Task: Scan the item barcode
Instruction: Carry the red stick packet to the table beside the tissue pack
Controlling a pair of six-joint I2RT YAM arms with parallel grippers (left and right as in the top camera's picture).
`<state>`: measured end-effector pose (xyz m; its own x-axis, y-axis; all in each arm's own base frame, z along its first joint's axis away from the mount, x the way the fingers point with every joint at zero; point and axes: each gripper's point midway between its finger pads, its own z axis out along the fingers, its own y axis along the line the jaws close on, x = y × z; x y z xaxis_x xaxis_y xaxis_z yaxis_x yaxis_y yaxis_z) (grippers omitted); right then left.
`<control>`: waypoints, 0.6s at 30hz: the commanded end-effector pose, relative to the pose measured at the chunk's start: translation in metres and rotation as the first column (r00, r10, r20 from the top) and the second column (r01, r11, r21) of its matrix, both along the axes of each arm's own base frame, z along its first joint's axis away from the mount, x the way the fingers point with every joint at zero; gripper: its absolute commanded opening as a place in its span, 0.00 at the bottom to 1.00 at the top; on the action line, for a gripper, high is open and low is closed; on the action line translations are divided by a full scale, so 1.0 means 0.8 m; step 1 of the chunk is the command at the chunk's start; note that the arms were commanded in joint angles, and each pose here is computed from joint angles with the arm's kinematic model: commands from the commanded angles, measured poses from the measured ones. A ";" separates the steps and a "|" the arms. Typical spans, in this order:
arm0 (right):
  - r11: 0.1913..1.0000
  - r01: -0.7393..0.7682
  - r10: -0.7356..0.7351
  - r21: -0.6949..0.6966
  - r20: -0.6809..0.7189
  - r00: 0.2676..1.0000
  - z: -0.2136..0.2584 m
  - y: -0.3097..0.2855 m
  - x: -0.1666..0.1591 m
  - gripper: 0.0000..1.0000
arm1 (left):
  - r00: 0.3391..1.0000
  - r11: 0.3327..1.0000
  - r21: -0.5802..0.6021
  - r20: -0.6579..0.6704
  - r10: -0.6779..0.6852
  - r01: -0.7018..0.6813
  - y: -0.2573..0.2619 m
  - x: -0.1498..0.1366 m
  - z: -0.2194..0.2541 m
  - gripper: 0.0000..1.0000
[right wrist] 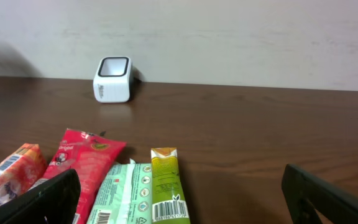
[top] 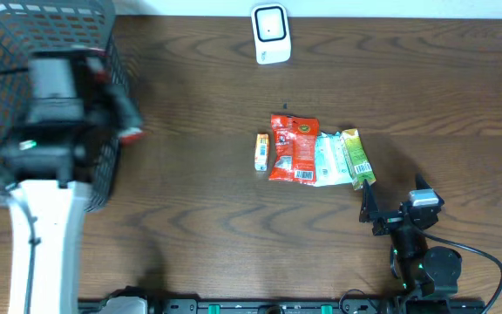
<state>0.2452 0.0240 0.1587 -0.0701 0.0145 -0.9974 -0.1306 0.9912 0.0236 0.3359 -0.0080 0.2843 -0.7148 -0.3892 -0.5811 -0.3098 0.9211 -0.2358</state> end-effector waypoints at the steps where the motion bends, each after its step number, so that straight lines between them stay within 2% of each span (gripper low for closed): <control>1: 1.000 0.014 -0.014 0.013 -0.002 1.000 0.000 -0.004 0.000 0.99 | 0.988 0.996 -0.032 -0.133 -0.083 0.079 -0.061 0.002 -0.067 0.10; 11: 1.000 0.014 -0.014 0.013 -0.002 1.000 0.000 -0.004 0.000 0.99 | 0.895 0.951 -0.029 -0.332 -0.300 0.308 -0.210 0.018 -0.223 0.10; 18: 1.000 0.014 -0.014 0.013 -0.002 1.000 0.000 -0.004 0.000 0.99 | 0.858 0.947 -0.012 -0.421 -0.296 0.321 -0.232 0.020 -0.295 0.10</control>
<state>0.2452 0.0240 0.1587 -0.0701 0.0142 -0.9974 -0.1307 0.9912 0.0232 0.3504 -0.1979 0.0589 -0.9706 -0.0540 -0.2347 -0.0286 0.9935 -0.1105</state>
